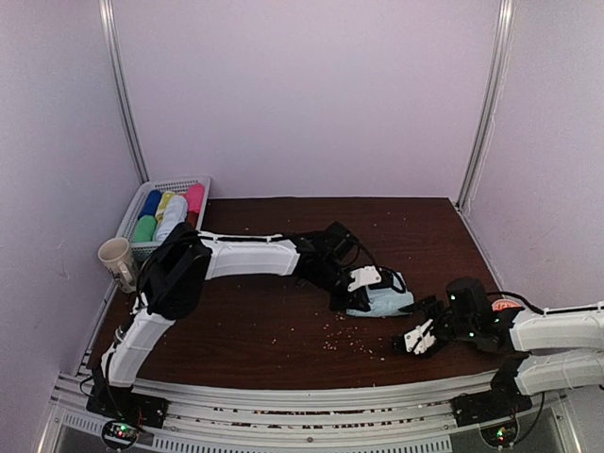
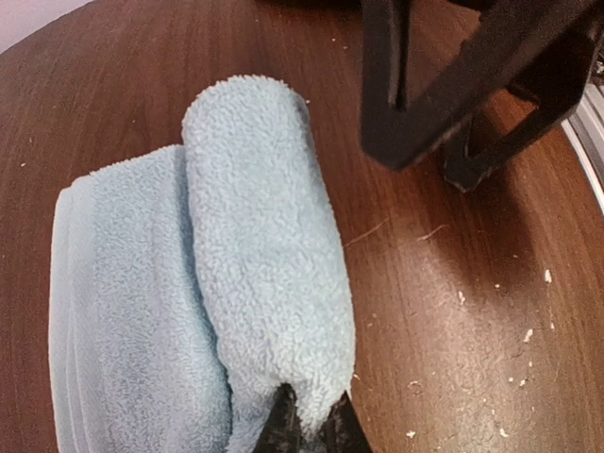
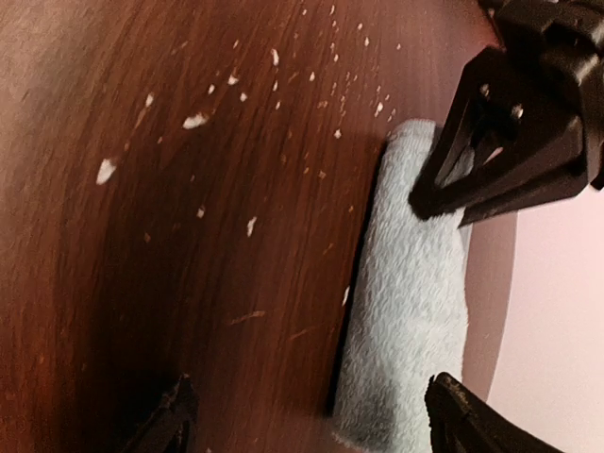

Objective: Roll the towels
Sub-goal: Roll the towel at the center of the board.

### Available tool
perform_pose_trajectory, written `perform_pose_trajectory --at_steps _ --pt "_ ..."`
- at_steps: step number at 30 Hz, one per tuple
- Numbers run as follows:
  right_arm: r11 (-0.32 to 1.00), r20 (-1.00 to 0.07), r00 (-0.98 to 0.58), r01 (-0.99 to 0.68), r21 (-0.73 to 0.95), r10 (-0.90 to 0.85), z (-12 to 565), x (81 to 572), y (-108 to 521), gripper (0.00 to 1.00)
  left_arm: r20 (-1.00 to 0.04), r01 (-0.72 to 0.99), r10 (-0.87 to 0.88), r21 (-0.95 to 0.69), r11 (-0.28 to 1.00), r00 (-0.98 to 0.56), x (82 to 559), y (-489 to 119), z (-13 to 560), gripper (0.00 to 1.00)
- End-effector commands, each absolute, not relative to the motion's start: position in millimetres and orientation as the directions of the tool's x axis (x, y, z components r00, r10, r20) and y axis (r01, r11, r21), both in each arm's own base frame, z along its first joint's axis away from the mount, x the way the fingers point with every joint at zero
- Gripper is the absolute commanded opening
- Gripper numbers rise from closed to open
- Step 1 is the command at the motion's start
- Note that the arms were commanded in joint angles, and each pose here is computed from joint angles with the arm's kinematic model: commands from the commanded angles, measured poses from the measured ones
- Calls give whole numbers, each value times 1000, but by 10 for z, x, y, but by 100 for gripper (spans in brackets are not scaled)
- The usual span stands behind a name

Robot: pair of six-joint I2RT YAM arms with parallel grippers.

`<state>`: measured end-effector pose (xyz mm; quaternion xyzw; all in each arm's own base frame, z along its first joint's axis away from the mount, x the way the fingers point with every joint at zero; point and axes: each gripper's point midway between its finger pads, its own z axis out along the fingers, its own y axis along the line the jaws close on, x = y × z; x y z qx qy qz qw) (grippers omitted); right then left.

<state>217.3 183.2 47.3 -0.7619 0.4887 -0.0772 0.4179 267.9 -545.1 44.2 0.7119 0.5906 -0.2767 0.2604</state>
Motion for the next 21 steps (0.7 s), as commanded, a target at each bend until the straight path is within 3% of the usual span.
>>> perform_pose_trajectory --at_steps 1,14,21 --pt "-81 -238 511 -526 -847 -826 747 2449 2014 82 -602 982 798 -135 -130 23 2536 -5195 -94 0" --pt "23 -200 317 -483 -875 -927 558 2811 2089 67 -597 976 802 -180 -125 -7 2545 -5167 -146 0" --pt "12 -179 285 -501 -865 -942 435 2882 2098 52 -599 972 801 -195 -129 -14 2541 -5152 -150 0"
